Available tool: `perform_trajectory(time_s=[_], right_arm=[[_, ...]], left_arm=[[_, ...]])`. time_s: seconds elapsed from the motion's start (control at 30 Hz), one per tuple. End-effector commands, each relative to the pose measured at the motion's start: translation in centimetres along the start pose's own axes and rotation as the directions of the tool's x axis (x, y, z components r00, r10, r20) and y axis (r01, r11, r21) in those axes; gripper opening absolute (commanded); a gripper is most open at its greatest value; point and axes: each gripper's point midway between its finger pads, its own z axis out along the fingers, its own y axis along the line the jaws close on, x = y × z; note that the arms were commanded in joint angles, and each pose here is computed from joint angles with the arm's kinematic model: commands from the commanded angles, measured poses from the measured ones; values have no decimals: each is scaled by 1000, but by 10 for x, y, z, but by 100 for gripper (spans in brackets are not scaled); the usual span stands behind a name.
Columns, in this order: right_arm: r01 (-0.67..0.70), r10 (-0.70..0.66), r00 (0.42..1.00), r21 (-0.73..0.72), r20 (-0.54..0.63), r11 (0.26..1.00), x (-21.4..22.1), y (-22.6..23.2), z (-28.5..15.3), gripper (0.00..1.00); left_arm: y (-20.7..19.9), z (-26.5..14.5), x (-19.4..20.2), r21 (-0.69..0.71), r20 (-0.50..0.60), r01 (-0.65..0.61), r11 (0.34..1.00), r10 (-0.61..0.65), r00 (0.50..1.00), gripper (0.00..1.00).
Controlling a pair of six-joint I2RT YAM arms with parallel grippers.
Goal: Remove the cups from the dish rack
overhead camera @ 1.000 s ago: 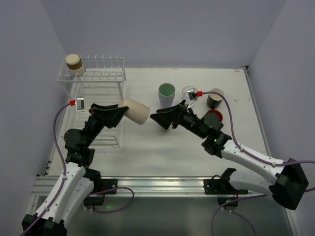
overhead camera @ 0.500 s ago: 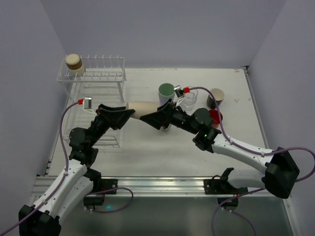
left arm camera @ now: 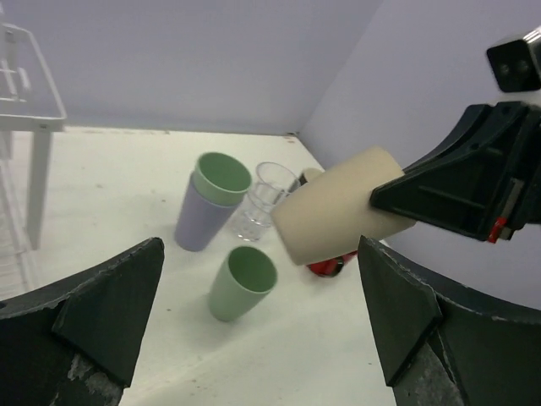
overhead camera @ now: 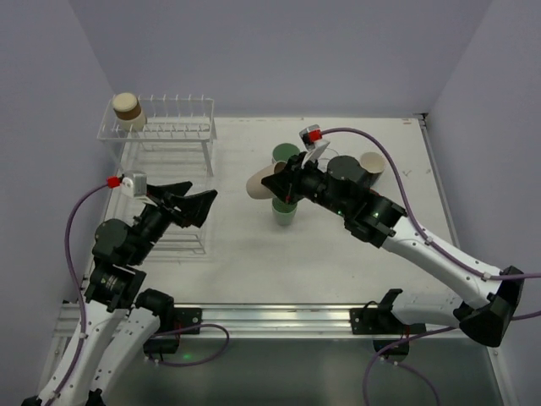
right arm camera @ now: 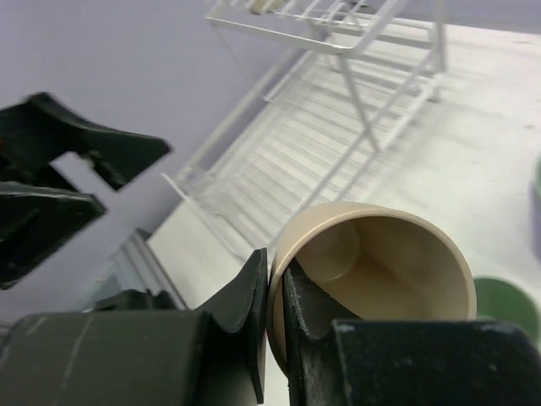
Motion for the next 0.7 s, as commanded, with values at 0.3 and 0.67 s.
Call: perform_trajectory(time_s=[0.3,0.67], right_arm=[[386,-214,870,344,-443,856,31,-94,-4,0],[452,-195,798,352,-570,819,60,-119,23,0]], left_arm=[[59,-47,14,-268,-69,-272,924,264,962,100],[60,-48,22,-256,-96,-270,928,254,962,100]])
